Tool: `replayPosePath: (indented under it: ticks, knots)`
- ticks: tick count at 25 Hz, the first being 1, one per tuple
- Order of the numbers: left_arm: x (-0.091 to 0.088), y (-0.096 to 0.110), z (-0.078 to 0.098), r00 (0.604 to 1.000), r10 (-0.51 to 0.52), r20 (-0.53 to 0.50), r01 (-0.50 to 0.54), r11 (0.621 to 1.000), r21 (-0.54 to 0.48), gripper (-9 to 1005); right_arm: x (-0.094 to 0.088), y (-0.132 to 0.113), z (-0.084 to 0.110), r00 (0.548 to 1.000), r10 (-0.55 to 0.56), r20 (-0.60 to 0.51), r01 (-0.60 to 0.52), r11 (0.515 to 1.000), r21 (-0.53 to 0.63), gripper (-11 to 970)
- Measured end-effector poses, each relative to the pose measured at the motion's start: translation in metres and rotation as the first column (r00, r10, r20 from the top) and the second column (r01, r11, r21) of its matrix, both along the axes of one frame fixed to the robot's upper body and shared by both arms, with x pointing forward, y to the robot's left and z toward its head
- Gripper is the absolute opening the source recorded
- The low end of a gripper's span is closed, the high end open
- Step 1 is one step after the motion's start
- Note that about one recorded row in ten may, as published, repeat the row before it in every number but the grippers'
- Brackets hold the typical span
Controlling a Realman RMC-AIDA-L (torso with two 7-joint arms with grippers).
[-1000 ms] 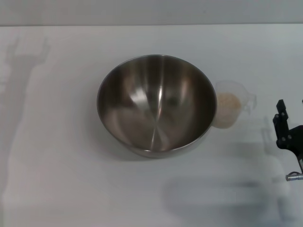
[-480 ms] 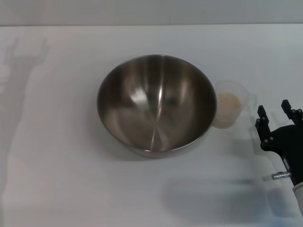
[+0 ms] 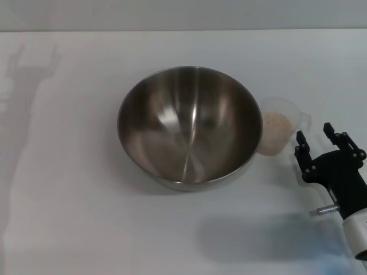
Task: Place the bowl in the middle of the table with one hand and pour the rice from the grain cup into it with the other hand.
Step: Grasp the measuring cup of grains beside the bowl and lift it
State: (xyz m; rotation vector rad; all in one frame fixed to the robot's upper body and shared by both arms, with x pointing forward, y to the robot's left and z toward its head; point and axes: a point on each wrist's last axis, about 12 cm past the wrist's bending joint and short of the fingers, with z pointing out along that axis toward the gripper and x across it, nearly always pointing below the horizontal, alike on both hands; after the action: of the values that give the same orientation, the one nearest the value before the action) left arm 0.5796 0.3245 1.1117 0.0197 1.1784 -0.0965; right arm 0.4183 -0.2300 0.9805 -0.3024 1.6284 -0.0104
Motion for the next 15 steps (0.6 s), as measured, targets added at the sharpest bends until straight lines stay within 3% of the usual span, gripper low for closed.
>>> replayPosePath:
  ticks: [15]
  knots:
    - [-0.0004, 0.0004, -0.0001, 1.0, 0.009, 0.003, -0.009, 1.0, -0.007, 811, 0.01, -0.0054, -0.0017, 1.0, -0.001, -0.013, 0.001, 1.0, -0.022, 507]
